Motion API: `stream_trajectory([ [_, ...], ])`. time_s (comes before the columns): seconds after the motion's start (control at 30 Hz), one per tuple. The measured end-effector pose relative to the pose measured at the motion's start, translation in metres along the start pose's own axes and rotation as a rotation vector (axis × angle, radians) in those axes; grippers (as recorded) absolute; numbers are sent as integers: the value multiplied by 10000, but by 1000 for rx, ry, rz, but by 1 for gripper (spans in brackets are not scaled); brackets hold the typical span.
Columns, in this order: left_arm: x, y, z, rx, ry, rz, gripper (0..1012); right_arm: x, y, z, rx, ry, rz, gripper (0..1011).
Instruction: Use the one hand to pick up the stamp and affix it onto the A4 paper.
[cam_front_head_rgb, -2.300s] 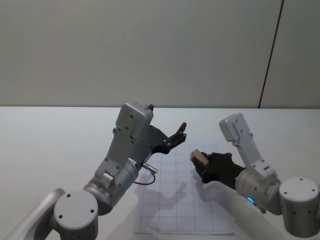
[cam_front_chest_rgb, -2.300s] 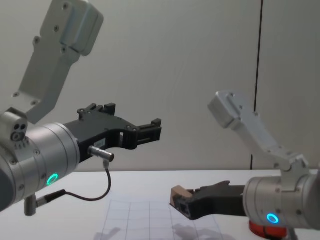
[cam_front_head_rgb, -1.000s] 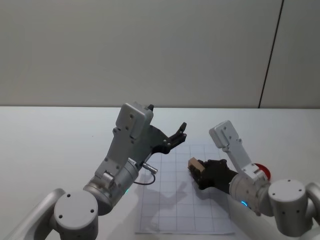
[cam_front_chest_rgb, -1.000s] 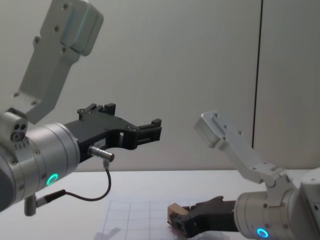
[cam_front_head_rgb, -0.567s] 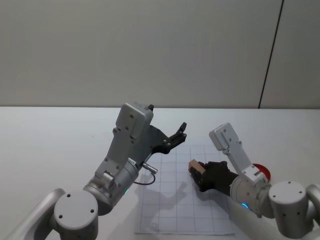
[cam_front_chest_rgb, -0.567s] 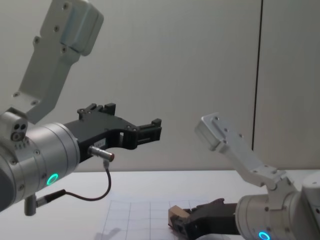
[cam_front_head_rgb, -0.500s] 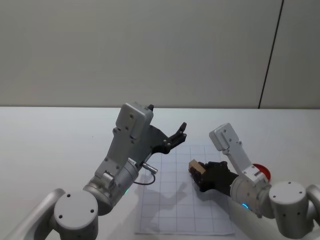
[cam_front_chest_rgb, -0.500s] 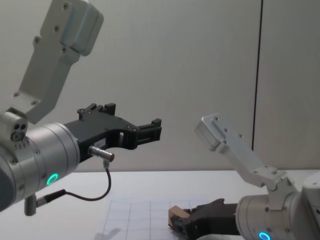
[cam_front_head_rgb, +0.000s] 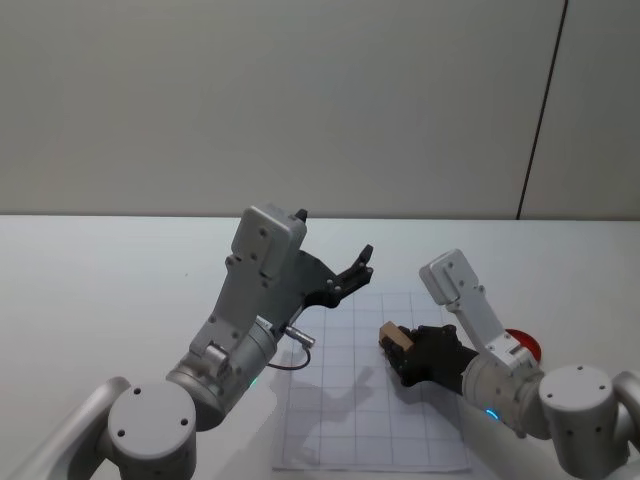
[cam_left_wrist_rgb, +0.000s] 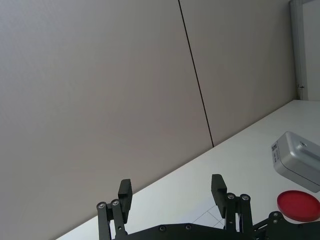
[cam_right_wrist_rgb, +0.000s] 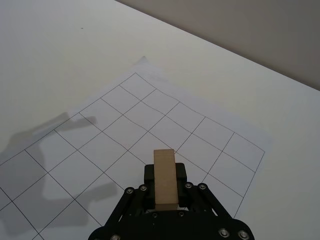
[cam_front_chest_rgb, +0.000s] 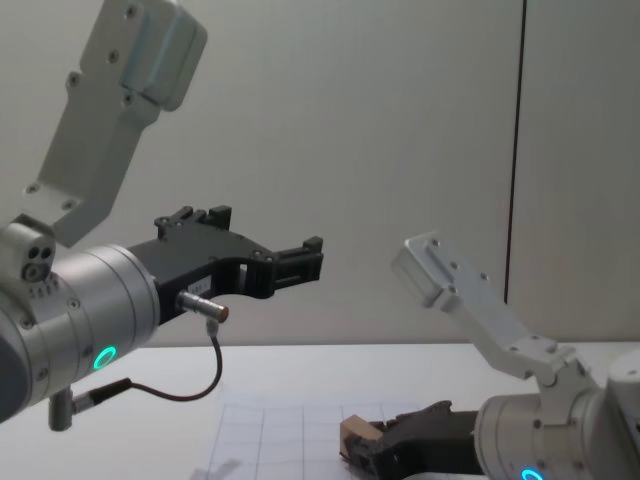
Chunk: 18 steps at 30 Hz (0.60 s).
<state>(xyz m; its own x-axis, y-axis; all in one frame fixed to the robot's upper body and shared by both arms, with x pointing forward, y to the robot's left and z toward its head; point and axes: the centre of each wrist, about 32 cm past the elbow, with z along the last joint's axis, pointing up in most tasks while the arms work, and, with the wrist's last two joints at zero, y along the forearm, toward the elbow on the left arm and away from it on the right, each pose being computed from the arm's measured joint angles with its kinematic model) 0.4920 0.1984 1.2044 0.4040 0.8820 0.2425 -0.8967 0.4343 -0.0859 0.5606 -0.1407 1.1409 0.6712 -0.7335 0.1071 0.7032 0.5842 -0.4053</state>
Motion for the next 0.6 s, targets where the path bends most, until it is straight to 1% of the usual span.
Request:
stream_trajectory([
  [0.27, 0, 0, 0, 0, 0, 0, 1002, 5, 8, -18, 1, 0, -7, 221],
  [0.6, 0, 0, 0, 0, 0, 0, 1002, 18, 10, -32, 32, 5, -18, 221],
])
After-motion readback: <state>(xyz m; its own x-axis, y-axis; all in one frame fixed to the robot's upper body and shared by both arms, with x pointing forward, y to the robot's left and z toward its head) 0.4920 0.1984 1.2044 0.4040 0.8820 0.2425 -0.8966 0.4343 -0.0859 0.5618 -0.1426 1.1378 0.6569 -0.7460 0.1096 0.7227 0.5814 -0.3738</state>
